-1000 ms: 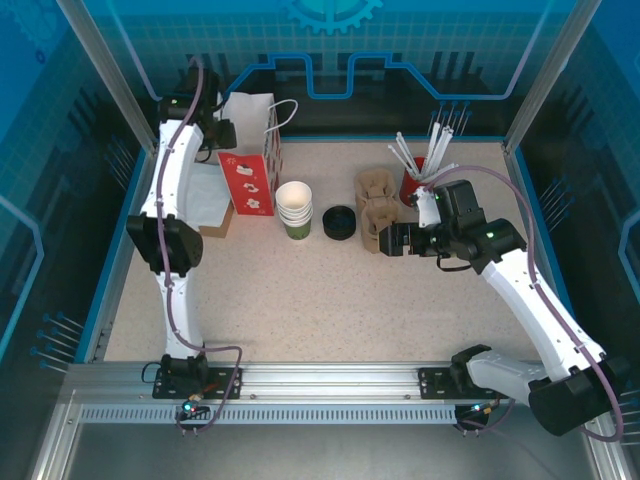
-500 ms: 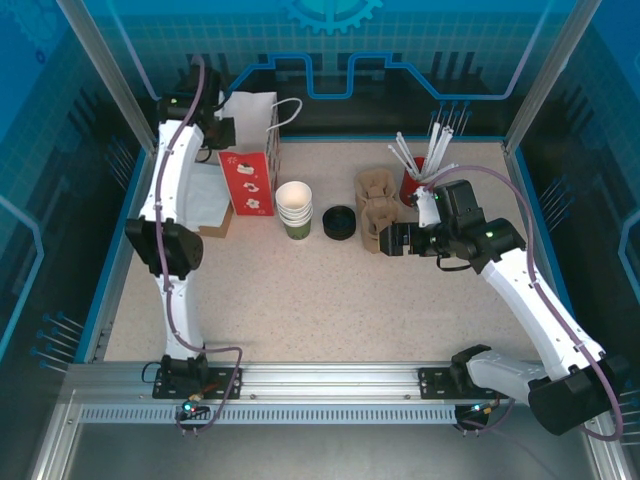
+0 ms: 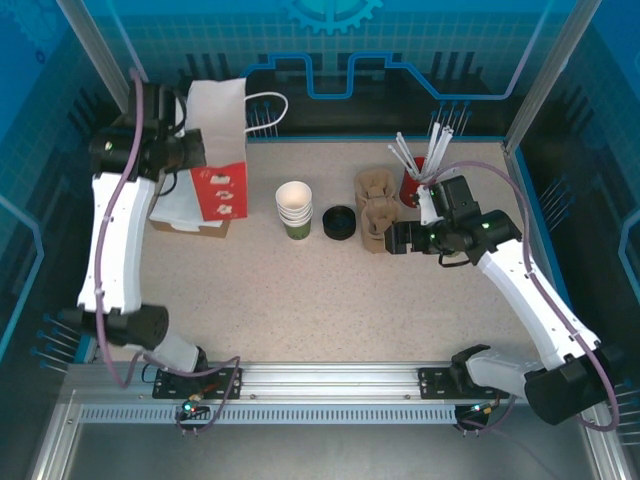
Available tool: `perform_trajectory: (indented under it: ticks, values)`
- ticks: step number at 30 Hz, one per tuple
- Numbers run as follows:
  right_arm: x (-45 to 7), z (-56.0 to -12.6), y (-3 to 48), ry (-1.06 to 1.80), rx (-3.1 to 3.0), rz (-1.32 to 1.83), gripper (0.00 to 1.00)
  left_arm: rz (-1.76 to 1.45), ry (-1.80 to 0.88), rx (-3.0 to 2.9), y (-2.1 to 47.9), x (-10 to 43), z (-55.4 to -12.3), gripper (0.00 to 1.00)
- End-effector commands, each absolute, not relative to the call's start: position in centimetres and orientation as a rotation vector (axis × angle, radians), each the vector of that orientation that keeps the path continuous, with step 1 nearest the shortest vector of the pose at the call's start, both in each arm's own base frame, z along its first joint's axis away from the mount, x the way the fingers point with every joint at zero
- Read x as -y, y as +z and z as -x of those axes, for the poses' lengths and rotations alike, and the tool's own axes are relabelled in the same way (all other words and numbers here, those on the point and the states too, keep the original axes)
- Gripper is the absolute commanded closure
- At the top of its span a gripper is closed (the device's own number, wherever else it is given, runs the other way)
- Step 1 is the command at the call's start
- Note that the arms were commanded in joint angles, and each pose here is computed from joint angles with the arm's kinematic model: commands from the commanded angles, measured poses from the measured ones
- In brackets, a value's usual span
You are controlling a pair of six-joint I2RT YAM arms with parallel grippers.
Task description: Pack the takeout coffee
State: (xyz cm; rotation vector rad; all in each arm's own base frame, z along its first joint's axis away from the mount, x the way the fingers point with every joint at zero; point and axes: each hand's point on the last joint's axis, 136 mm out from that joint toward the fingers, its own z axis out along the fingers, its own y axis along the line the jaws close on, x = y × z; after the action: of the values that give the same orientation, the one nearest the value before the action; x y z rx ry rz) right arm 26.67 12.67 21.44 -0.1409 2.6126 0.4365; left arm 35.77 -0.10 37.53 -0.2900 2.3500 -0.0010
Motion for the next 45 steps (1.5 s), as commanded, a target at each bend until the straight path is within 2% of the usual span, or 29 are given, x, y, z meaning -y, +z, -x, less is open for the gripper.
perform_trajectory:
  ticks: [1,9,15,19,35,38,41,45]
  values:
    - [-12.4,-27.1,21.7,0.404,-2.619,0.143,0.10,0.342,-0.058,-2.351,36.9,0.9,-32.1,1.00]
    - [-12.7,-28.5,20.9,0.385,-2.642,0.151,0.10,0.419,-0.305,-2.372,34.1,4.3,-24.0,1.00]
    - [-12.4,-29.6,20.0,0.333,-2.669,0.148,0.10,0.446,-0.454,-2.455,31.3,6.6,-20.5,1.00]
    - [-12.2,-30.6,19.3,0.333,-2.682,0.118,0.10,0.419,-0.533,-2.507,30.1,8.6,-19.6,1.00]
    - [-11.5,-35.2,15.9,0.424,-2.736,-0.002,0.28,0.362,-0.636,-2.536,26.8,13.6,-21.4,0.99]
    - [-11.4,-36.0,15.3,0.413,-2.750,-0.009,0.34,0.358,-0.628,-2.553,25.9,14.1,-21.6,0.94]
    - [-11.4,-36.6,14.8,0.404,-2.759,-0.018,0.42,0.367,-0.650,-2.557,25.2,14.5,-21.7,0.83]
    - [-11.3,-37.2,14.3,0.389,-2.767,-0.017,0.56,0.366,-0.688,-2.537,25.6,14.8,-21.7,0.62]
